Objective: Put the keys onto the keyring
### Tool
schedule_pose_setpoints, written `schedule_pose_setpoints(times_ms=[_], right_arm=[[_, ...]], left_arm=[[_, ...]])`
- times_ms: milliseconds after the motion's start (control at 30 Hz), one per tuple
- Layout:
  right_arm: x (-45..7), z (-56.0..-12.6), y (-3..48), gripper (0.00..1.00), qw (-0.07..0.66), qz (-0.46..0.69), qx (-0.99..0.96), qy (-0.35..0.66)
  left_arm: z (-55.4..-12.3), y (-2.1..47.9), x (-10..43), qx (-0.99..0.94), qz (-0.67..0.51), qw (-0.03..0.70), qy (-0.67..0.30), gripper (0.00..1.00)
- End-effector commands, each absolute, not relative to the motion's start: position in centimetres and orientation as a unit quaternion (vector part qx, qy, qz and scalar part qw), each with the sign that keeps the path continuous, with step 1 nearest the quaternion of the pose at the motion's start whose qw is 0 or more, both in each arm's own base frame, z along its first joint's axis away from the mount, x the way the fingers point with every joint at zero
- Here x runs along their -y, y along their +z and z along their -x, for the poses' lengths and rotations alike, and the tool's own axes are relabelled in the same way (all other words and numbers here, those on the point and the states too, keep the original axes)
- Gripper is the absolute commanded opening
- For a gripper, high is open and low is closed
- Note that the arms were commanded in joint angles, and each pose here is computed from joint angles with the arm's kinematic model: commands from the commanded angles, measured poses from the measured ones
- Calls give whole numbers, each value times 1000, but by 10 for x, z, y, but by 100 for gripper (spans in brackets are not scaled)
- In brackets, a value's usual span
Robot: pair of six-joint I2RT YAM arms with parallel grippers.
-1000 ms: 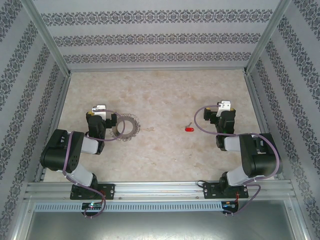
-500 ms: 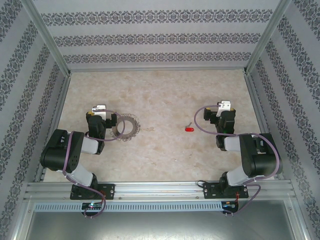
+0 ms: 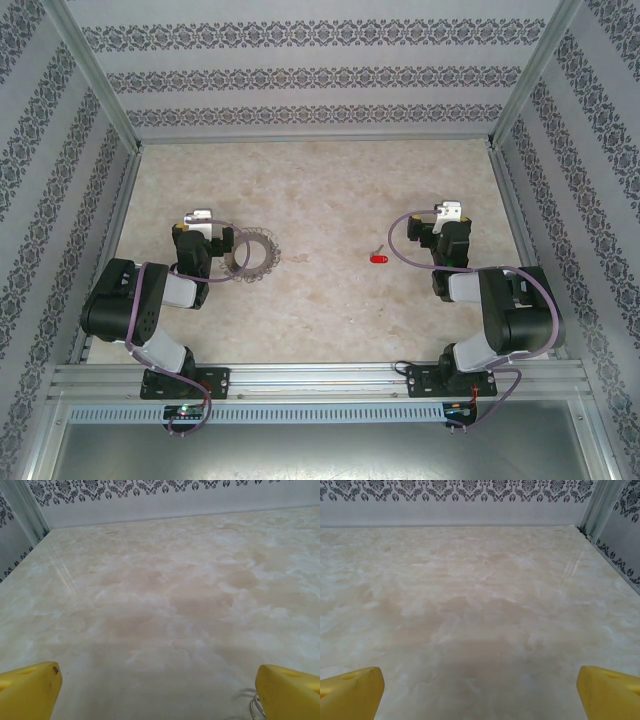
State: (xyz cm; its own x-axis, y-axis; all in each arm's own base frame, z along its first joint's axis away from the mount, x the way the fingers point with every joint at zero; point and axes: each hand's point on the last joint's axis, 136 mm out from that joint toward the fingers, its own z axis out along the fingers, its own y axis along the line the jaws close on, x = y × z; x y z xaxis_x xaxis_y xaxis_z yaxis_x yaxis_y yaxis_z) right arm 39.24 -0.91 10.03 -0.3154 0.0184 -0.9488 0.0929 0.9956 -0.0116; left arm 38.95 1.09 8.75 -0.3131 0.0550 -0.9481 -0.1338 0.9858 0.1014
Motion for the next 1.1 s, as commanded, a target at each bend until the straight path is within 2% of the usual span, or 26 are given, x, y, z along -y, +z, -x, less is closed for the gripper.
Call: schedule_pose_setpoints(times_ms=[0, 633, 900, 1067], right_arm=[[8, -396, 107, 98, 597, -41, -801, -30], [12, -396, 109, 98, 598, -49, -799, -37], [9, -381, 152, 98, 615, -49, -785, -59], [-3, -367, 167, 98, 590, -79, -803, -32]], left_arm=[[-393, 93, -13, -803, 29, 591, 78, 100], [-395, 91, -17, -808, 38, 584, 73, 100], [-389, 116, -18, -809, 43, 581, 72, 100], [-374, 141, -16, -820, 63, 566, 55, 100]])
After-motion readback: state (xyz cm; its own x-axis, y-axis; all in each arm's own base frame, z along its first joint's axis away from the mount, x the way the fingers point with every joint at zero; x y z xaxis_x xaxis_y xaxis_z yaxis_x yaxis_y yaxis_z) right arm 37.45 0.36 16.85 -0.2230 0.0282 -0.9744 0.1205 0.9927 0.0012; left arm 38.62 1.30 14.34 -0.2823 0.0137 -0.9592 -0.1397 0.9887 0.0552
